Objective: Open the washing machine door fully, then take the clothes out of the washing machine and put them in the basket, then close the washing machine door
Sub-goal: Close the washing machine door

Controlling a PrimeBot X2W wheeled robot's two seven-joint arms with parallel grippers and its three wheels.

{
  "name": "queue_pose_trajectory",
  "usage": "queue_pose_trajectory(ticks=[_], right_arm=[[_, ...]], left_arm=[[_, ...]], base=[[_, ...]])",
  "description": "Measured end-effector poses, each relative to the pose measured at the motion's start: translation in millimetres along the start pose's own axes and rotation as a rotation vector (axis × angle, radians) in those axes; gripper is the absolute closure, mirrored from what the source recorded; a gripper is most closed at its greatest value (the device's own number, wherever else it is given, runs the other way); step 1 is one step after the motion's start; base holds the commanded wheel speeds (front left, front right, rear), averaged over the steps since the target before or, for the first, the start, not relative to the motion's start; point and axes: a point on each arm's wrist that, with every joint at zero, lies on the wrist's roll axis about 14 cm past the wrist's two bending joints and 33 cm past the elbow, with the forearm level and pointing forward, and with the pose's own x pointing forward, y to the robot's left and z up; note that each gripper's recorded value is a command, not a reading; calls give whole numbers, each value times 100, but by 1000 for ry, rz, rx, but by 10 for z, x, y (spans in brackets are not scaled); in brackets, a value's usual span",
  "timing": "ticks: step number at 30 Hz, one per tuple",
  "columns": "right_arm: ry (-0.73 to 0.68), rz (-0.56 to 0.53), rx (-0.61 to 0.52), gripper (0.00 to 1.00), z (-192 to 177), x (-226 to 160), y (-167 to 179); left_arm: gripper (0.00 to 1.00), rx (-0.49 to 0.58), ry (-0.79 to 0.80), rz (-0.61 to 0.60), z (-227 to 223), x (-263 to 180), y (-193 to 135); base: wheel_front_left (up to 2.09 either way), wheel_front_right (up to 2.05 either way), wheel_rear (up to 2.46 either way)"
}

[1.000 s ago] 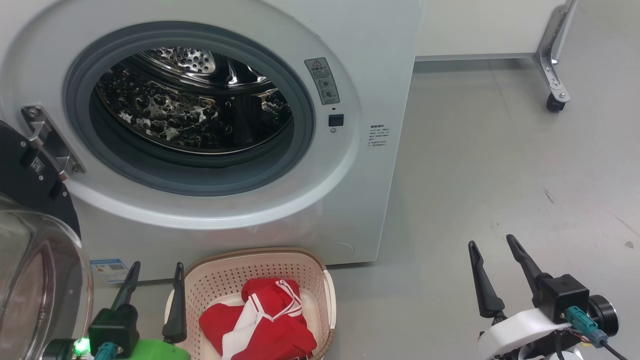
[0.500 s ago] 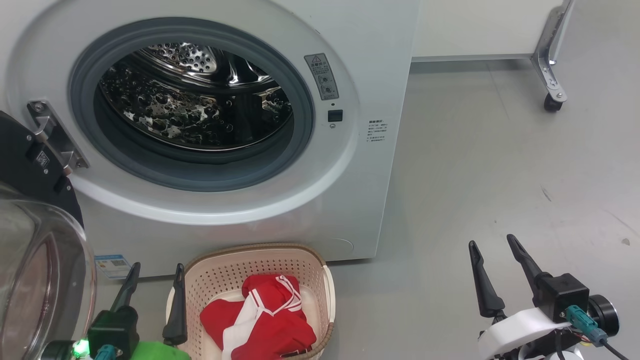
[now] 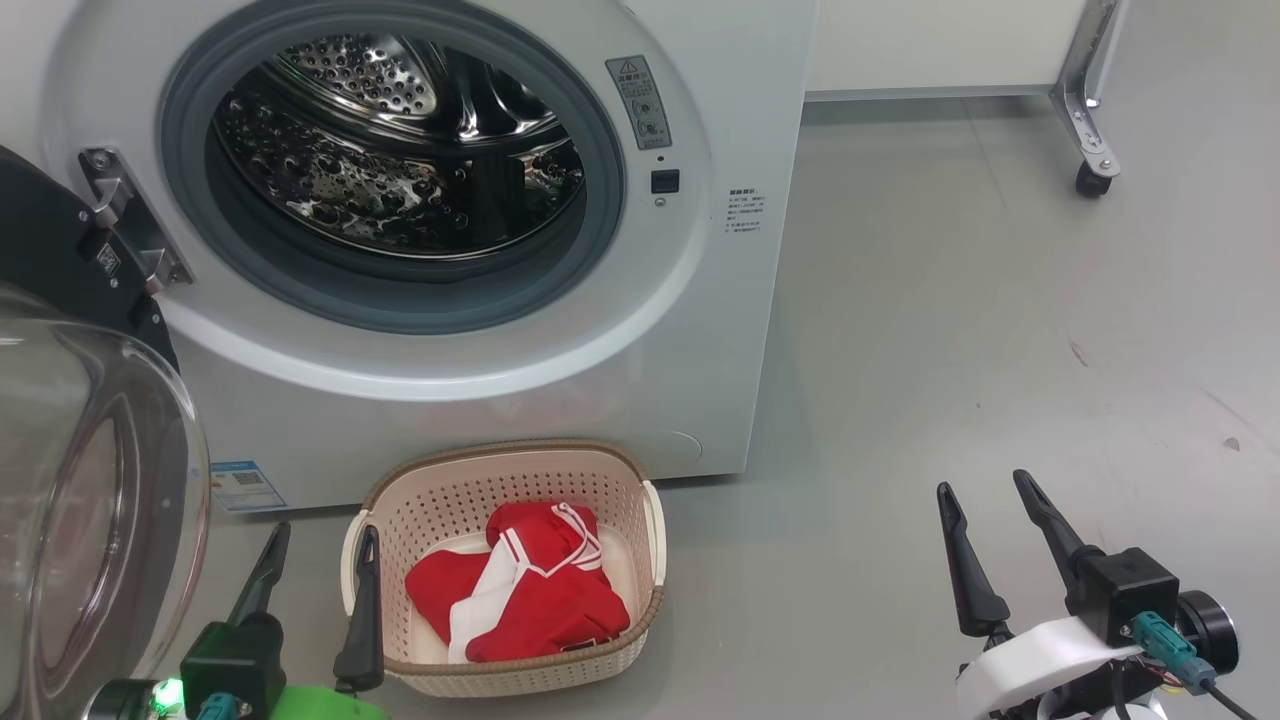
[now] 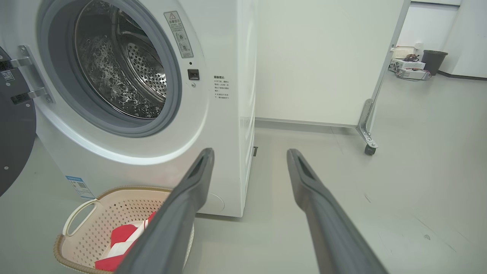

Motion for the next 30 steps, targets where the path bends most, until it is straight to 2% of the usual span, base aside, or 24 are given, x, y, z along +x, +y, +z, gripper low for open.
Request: queue_pose_trajectory(ticks=[14,30], right_arm=[[3,2,0,0,-8,0,8],[4,-3,-1,0,-12,6,2]], left_arm=[[0,-2,-14,-1,59,-2,-3],[0,-3,-17,1,88,-9,5]], base=[[-69,69,0],[-15,15,0]])
